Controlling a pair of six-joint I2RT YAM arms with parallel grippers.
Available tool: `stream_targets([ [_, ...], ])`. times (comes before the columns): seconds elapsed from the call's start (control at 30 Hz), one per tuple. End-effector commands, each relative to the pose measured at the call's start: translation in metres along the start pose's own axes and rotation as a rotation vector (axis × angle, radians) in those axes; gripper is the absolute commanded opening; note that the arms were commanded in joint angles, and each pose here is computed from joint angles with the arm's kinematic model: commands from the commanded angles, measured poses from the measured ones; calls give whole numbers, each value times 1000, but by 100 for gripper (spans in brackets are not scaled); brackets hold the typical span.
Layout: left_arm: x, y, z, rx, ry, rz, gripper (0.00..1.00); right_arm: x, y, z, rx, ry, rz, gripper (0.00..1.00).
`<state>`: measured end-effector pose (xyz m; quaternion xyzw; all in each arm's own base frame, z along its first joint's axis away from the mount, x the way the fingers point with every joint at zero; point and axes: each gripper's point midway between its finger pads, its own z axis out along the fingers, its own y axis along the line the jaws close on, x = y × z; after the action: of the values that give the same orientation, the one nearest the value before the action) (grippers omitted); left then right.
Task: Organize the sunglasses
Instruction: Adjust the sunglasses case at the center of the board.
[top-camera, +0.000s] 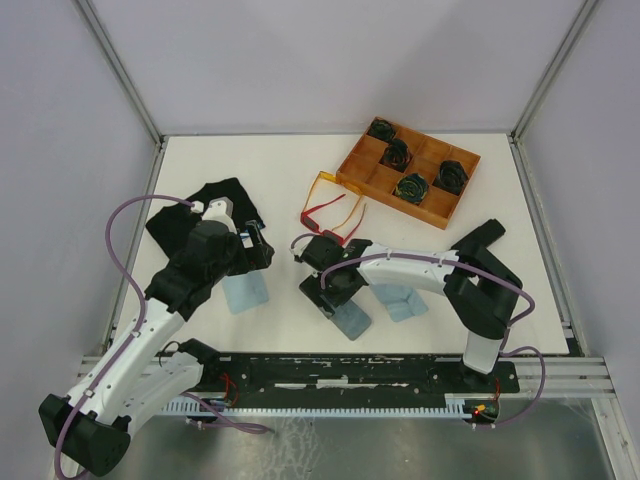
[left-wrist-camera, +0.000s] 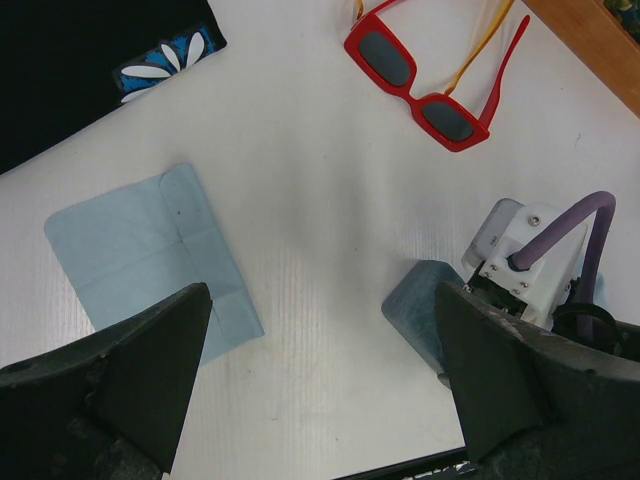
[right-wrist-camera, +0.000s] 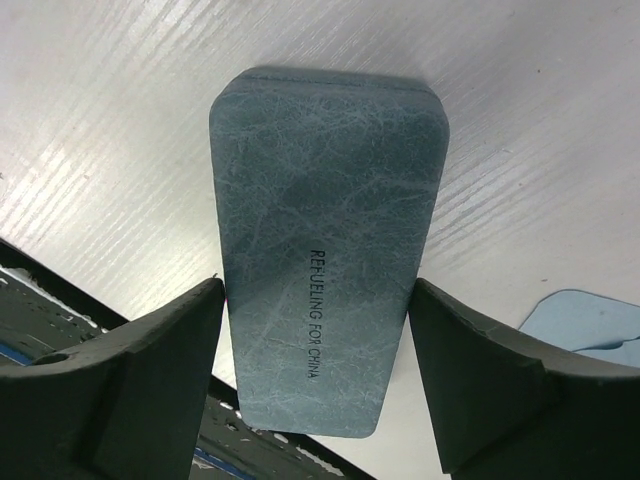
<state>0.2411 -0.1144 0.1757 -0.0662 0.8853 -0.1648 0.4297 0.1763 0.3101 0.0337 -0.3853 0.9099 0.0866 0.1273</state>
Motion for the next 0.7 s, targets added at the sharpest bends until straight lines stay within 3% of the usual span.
stream_targets([
  [0.0,-12,-3,-1,17,-49,19,100,-2,4,-7,-15,-8,-21,82],
  [0.2,-11,-3,-1,17,-47,20,100,0,5,-6,-28,-8,-18,82],
  [0.67,-11,-3,0,19,-43,20,100,-6,-2,-7,-11,-158,-5,81],
])
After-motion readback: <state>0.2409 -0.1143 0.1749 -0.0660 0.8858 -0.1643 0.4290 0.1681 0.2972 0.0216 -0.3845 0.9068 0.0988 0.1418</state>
